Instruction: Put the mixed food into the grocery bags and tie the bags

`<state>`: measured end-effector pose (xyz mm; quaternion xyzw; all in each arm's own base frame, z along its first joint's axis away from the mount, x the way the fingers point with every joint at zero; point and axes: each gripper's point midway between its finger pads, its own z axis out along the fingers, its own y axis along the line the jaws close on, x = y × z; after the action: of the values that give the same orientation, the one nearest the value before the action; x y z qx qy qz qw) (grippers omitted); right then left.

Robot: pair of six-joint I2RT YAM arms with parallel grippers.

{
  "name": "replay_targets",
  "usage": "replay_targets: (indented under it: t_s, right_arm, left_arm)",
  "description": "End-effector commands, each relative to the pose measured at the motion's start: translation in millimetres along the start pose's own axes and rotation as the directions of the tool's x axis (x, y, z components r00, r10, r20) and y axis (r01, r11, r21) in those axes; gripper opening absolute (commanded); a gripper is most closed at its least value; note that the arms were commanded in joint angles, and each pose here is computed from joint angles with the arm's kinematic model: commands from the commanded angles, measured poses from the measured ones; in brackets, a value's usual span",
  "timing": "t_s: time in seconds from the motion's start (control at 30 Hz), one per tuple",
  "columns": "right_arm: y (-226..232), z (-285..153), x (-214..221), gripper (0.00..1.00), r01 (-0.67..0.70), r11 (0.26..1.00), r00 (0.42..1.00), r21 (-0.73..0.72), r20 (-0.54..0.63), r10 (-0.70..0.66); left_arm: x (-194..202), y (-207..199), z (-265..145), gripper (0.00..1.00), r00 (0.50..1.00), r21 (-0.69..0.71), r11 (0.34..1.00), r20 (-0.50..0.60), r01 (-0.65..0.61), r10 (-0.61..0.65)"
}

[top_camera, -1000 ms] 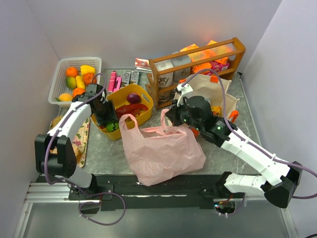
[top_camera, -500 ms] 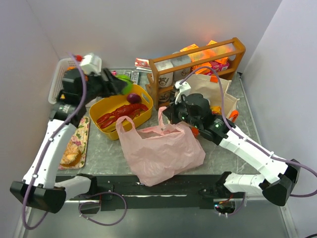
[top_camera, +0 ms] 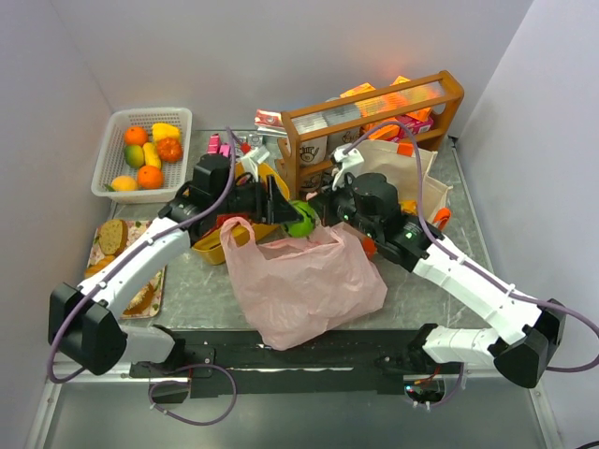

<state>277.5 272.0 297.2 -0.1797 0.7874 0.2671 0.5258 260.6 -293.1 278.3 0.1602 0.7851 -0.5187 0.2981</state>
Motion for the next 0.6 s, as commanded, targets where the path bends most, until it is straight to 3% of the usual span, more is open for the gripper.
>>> replay_targets:
  t_s: [0.0, 0.23, 0.43, 0.5, 0.53, 0.57]
  right_arm:
    - [1.2, 9.3, -17.0, 0.00, 0.007, 1.000, 0.997, -0.006, 0.077, -0.006]
    - [-2.1, 12.6, -8.1, 0.00, 0.004, 1.000, 0.997, 0.000, 0.073, -0.004]
    - [-7.5, 11.0, 0.8, 0.00, 0.004, 1.000, 0.998, 0.018, 0.068, -0.005]
    - [-9.2, 10.6, 3.0, 0.00, 0.000, 1.000, 0.998, 0.024, 0.067, -0.002]
    - [-9.6, 9.5, 5.9, 0.00, -0.002, 1.000, 0.998, 0.025, 0.062, 0.000]
    - [-10.9, 9.2, 7.6, 0.00, -0.004, 1.000, 0.998, 0.028, 0.060, 0.002]
  left_arm:
    - [23.6, -62.9, -0.4, 0.29, 0.993, 0.292, 0.955, -0.090, -0.051, 0.080]
    - [80.1, -63.2, 16.4, 0.31, 0.943, 0.346, 0.938, -0.318, 0.023, 0.095]
    - [119.0, -57.7, 30.3, 0.43, 0.894, 0.367, 0.925, -0.442, 0.100, 0.079]
    - [130.9, -49.8, 36.4, 0.53, 0.871, 0.331, 0.936, -0.488, 0.119, 0.062]
    - [132.9, -45.8, 38.5, 0.68, 0.870, 0.329, 0.940, -0.486, 0.093, 0.084]
    - [133.9, -44.3, 40.0, 0.76, 0.868, 0.321, 0.943, -0.489, 0.087, 0.087]
